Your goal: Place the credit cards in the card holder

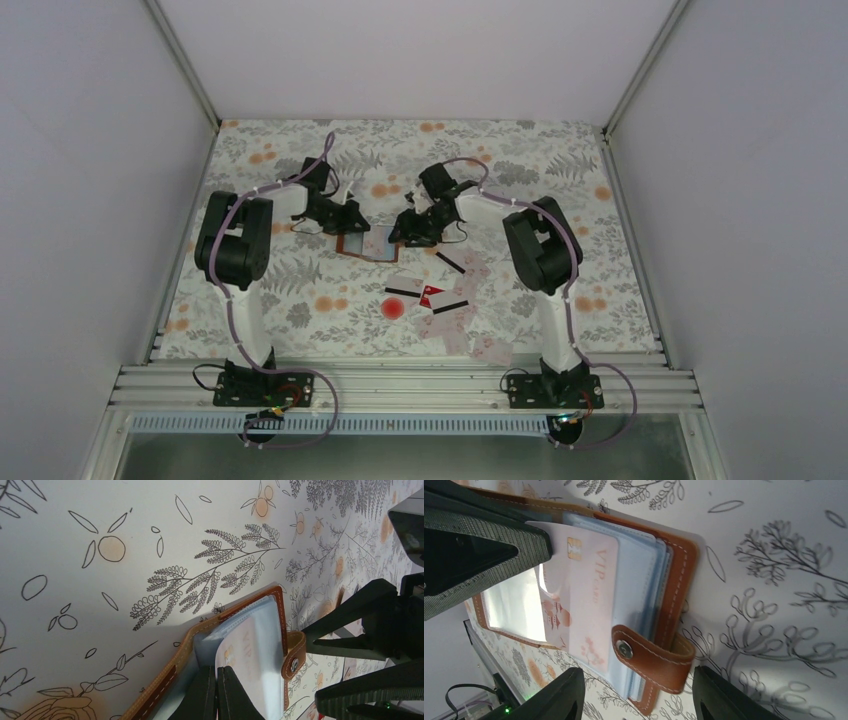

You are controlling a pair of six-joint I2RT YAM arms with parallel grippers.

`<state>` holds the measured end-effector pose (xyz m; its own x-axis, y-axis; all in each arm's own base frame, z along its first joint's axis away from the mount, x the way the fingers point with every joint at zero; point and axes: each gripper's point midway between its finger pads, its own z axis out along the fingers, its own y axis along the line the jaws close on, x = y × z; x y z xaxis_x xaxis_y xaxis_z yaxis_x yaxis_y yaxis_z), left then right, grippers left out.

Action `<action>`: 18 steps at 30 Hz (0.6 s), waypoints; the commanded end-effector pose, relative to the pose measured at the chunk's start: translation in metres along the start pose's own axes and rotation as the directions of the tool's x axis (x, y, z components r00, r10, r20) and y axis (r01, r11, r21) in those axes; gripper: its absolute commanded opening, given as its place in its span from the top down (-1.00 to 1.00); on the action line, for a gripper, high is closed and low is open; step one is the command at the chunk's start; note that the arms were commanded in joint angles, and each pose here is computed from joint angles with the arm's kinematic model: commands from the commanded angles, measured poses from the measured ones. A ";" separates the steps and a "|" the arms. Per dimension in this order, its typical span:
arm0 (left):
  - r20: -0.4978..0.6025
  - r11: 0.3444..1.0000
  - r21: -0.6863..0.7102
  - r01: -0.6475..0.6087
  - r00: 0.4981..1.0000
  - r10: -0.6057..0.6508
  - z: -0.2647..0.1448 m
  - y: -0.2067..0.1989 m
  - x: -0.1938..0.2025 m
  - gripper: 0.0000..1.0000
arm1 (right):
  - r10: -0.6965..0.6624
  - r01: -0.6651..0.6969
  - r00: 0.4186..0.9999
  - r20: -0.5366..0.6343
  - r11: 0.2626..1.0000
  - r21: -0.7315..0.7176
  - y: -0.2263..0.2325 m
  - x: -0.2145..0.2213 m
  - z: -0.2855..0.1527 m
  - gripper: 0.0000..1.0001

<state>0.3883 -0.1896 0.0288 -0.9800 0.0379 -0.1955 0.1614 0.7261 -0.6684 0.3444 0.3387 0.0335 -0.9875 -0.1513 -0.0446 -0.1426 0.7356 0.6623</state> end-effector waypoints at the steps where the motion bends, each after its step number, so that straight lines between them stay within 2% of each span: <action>1: -0.044 0.997 -0.070 0.013 0.999 -0.016 0.012 0.016 0.011 0.95 | -0.007 0.007 1.000 -0.009 0.999 -0.040 0.012 -0.005 0.010 -0.10; 18: -0.110 1.000 -0.003 0.014 0.994 -0.015 0.028 0.011 0.022 0.95 | -0.009 0.006 1.000 -0.026 0.997 -0.080 0.022 -0.010 0.020 -0.01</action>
<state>0.3878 -0.1960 0.0251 -0.9827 0.0595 -0.1756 0.1650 0.7128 -0.6817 0.3490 0.3543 0.0330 -0.9887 -0.1489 -0.0168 -0.1186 0.7091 0.6951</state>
